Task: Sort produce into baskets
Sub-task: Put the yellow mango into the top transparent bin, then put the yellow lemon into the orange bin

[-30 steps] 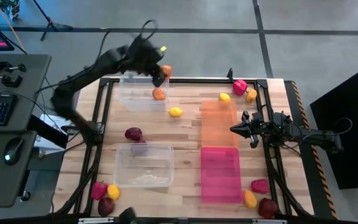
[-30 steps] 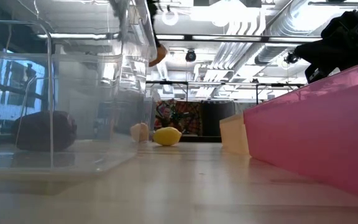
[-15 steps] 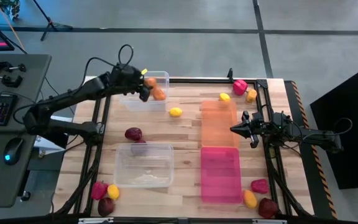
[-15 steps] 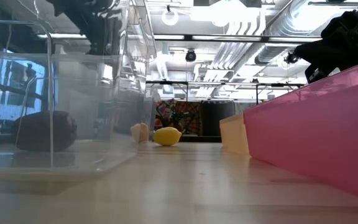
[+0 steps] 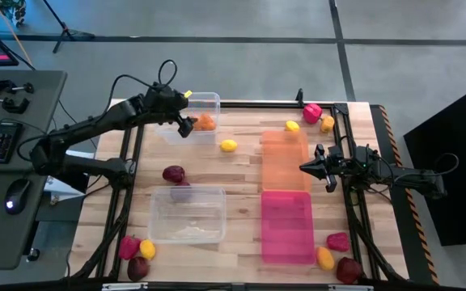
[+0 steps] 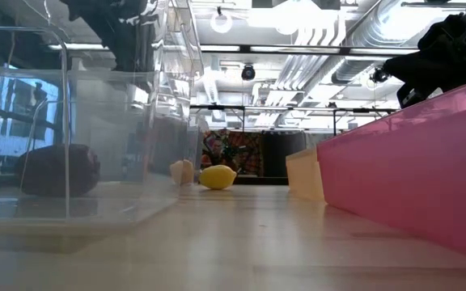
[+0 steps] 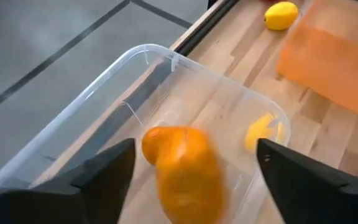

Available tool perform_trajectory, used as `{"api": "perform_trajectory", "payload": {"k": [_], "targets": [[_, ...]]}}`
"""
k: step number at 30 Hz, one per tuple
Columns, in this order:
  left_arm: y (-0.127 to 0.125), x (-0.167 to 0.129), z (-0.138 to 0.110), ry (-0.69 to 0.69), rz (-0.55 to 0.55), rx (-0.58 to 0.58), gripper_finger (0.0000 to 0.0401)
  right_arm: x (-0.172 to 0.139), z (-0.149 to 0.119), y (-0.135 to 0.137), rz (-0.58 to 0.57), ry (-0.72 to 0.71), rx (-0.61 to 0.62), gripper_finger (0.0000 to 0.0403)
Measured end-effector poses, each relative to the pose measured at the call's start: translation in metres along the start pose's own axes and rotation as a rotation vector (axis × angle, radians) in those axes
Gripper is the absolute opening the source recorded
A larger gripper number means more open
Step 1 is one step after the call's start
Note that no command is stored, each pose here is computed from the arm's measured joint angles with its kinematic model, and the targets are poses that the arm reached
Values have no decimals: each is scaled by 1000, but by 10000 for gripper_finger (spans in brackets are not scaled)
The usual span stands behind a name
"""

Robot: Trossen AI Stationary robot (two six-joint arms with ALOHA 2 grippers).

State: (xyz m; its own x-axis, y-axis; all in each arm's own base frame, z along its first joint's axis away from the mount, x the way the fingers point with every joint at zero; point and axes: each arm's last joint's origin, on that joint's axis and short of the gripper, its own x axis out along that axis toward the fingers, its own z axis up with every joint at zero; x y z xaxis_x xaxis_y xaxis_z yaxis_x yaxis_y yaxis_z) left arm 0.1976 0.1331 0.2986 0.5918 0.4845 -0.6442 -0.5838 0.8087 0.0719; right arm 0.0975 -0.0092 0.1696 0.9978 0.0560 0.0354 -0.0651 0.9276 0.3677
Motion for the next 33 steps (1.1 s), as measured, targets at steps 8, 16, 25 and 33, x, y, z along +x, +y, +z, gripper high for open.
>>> {"api": "perform_trajectory", "payload": {"k": [8,16,25,33], "targets": [[-1,-15,15,-75,-66,-48,398,0,0,0,0,0,0,17],[-8,-58,39,-318,-233,-258,397,0,0,0,0,0,0,17],[-30,-100,58,-582,-503,-489,397,0,9,1,-38,-121,305,17],[-66,-122,59,-617,-719,-523,397,-5,27,-1,-142,-479,659,17]]}}
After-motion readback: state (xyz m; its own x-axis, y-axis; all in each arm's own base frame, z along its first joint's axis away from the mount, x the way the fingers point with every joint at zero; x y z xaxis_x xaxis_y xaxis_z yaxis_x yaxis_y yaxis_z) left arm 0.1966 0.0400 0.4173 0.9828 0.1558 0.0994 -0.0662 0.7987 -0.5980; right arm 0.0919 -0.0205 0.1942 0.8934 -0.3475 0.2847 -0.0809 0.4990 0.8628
